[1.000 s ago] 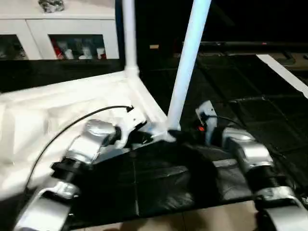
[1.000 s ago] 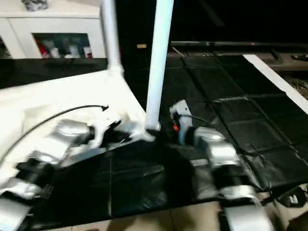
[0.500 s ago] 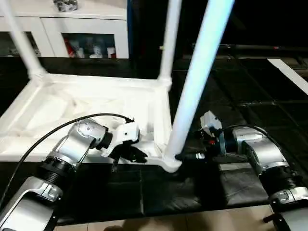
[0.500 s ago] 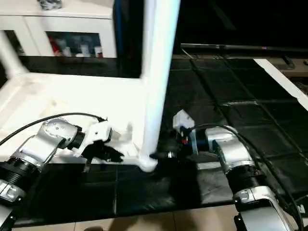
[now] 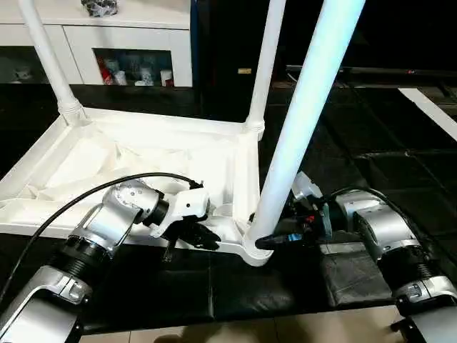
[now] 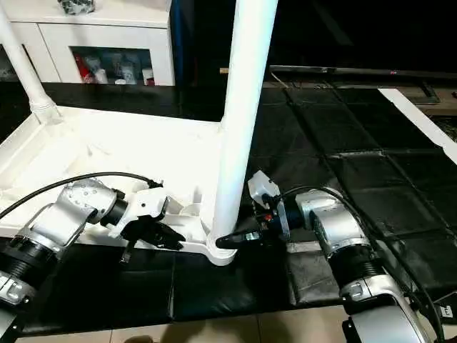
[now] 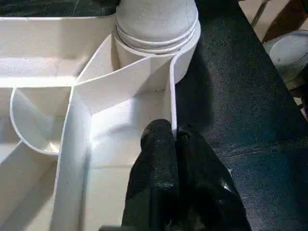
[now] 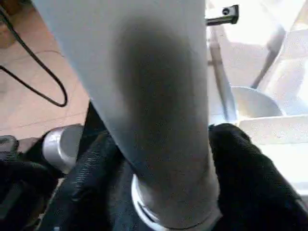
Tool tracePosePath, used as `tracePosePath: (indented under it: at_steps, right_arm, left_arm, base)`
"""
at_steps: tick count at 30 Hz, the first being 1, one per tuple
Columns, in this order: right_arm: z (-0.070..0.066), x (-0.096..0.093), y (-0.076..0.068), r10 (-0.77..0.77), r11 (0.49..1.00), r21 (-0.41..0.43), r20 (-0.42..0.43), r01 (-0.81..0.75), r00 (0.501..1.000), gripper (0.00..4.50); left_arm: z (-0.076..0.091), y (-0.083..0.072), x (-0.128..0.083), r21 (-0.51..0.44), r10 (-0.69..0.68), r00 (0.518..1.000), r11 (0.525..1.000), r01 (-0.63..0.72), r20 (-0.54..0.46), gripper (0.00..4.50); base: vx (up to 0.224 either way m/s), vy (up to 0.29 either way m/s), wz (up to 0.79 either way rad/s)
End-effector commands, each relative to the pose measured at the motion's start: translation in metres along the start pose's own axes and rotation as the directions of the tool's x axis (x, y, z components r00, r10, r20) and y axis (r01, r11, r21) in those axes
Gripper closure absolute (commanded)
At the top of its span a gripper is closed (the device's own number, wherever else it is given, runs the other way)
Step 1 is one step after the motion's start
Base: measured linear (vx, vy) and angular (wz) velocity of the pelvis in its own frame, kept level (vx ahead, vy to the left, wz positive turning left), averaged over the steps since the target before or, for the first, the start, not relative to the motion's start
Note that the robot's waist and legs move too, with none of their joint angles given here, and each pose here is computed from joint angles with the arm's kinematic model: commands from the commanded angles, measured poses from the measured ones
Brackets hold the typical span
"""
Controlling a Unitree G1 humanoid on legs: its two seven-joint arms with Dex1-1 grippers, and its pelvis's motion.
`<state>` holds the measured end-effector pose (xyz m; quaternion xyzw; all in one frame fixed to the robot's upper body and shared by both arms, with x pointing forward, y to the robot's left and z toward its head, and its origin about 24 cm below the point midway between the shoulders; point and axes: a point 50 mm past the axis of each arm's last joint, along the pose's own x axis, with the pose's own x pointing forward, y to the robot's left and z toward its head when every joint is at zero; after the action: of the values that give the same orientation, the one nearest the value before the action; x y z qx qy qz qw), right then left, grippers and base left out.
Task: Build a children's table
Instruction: Rotate leg to tighten
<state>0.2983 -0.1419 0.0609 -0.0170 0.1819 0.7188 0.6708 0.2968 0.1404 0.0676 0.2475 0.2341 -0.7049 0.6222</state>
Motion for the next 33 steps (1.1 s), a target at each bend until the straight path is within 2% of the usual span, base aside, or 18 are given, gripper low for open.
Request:
tracePosePath:
  at_steps: [1, 2, 9, 12, 14, 17, 19, 21, 25, 26, 28, 30, 31, 33]
  right_arm:
    - [0.006, -0.001, -0.001, 0.007, 1.0, -0.013, 0.002, -0.007, 1.0, 1.99]
    - [0.006, -0.001, -0.001, 0.01, 1.0, -0.01, 0.003, -0.01, 1.0, 2.17]
    - [0.002, -0.001, 0.001, -0.006, 1.0, 0.012, 0.019, 0.006, 1.0, 2.36]
    - [-0.002, -0.001, 0.0, -0.077, 0.996, 0.036, 0.033, 0.076, 0.996, 2.4]
    - [-0.004, 0.009, -0.002, -0.168, 0.984, 0.077, 0.075, 0.163, 0.983, 2.41]
    - [-0.004, 0.019, -0.01, -0.306, 0.948, 0.122, 0.097, 0.294, 0.947, 2.45]
    - [-0.004, 0.029, -0.02, -0.443, 0.888, 0.185, 0.103, 0.421, 0.891, 2.46]
    - [-0.003, 0.035, -0.026, -0.513, 0.845, 0.234, 0.102, 0.48, 0.853, 2.47]
    - [0.002, 0.058, -0.039, -0.654, 0.729, 0.336, 0.086, 0.596, 0.751, 2.5]
    - [0.003, 0.058, -0.039, -0.656, 0.728, 0.337, 0.086, 0.597, 0.75, 2.5]
    - [0.012, 0.074, -0.045, -0.703, 0.679, 0.385, 0.095, 0.625, 0.705, 2.5]
    - [0.015, 0.079, -0.046, -0.708, 0.679, 0.375, 0.103, 0.632, 0.699, 2.5]
    - [0.015, 0.08, -0.047, -0.71, 0.676, 0.38, 0.105, 0.632, 0.696, 2.16]
    - [0.014, 0.078, -0.048, -0.715, 0.668, 0.394, 0.102, 0.632, 0.692, 1.82]
  left_arm:
    - [0.003, -0.008, 0.012, 0.029, -0.096, 0.995, 0.995, 0.097, -0.017, 4.5]
    - [0.002, -0.008, 0.012, 0.028, -0.095, 0.995, 0.995, 0.095, -0.018, 4.5]
    - [0.001, -0.006, 0.012, -0.006, -0.05, 0.999, 0.999, 0.05, 0.011, 4.5]
    - [0.003, 0.0, 0.015, -0.045, 0.032, 0.999, 0.999, -0.031, 0.034, 4.5]
    - [0.007, 0.009, 0.022, -0.12, 0.154, 0.986, 0.982, -0.145, 0.065, 4.5]
    - [0.013, 0.016, 0.026, -0.19, 0.245, 0.965, 0.956, -0.224, 0.095, 4.5]
    - [0.023, 0.025, 0.029, -0.269, 0.343, 0.93, 0.916, -0.298, 0.135, 4.5]
    - [0.03, 0.03, 0.031, -0.319, 0.395, 0.905, 0.888, -0.332, 0.159, 4.5]
    - [0.054, 0.044, 0.04, -0.466, 0.54, 0.812, 0.79, -0.398, 0.223, 4.5]
    - [0.054, 0.044, 0.041, -0.468, 0.541, 0.811, 0.789, -0.398, 0.224, 4.5]
    - [0.072, 0.045, 0.054, -0.523, 0.561, 0.783, 0.767, -0.371, 0.269, 4.5]
    - [0.075, 0.042, 0.06, -0.506, 0.547, 0.797, 0.779, -0.37, 0.258, 4.5]
    - [0.075, 0.041, 0.062, -0.497, 0.541, 0.803, 0.783, -0.373, 0.251, 4.5]
    - [0.071, 0.042, 0.06, -0.494, 0.547, 0.804, 0.779, -0.387, 0.233, 4.5]
  base:
    - [0.0, 0.0, 0.0]
    - [0.0, 0.0, 0.0]
    - [0.0, 0.0, 0.0]
    - [0.0, 0.0, 0.0]
    - [0.0, 0.0, 0.0]
    - [0.0, 0.0, 0.0]
    - [0.0, 0.0, 0.0]
    - [0.0, 0.0, 0.0]
    - [0.0, 0.0, 0.0]
    - [0.0, 0.0, 0.0]
    - [0.0, 0.0, 0.0]
    - [0.0, 0.0, 0.0]
    - [0.0, 0.0, 0.0]
    - [0.0, 0.0, 0.0]
